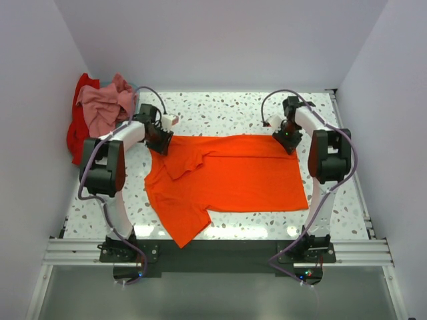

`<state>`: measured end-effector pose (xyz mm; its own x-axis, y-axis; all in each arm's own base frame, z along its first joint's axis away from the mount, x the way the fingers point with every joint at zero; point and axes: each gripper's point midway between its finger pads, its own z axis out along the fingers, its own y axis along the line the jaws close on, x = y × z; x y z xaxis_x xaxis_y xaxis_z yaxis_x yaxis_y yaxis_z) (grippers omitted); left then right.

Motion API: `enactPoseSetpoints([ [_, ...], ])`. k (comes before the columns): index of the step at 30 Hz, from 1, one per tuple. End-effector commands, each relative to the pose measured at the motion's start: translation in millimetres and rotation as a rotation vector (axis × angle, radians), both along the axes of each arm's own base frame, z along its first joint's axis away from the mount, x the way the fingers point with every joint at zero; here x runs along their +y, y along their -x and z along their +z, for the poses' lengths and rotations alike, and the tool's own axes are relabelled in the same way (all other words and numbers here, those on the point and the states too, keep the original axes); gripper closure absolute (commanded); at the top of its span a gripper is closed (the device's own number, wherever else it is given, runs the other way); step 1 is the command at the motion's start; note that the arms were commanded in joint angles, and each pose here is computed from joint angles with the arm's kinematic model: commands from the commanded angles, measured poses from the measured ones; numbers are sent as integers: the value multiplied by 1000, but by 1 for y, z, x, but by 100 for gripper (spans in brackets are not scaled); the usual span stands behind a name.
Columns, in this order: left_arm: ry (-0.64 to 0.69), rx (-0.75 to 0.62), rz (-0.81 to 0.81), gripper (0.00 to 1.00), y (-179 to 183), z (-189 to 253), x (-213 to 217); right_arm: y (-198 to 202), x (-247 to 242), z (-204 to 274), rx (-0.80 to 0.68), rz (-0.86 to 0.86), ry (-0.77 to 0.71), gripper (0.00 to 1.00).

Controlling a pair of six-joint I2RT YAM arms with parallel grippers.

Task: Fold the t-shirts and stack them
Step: Fold the tshirt

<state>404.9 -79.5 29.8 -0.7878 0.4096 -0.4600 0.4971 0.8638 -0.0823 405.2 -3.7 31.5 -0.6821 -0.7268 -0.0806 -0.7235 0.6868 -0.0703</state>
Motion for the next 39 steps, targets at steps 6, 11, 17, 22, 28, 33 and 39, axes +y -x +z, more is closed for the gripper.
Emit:
enactPoseSetpoints([
  [6,-103,38,24,64,-29,-27,16,-20,-22,-36,16,-29,150,80],
  [11,-125,23,60,64,-64,-41,21,-47,-26,-44,-25,-71,187,82],
  [17,-91,-33,108,62,-104,-34,27,-80,-24,-30,-133,-125,177,80],
  [22,63,-158,-2,45,-113,37,-2,-94,-8,30,-243,-115,77,63],
  [28,206,-284,-214,22,-64,127,-31,-54,21,123,-309,-2,-102,17],
  [33,209,-226,-451,20,24,122,-34,27,22,124,-159,126,-139,11],
  [39,148,-130,-613,24,124,98,-26,121,9,88,-10,231,-117,31],
])
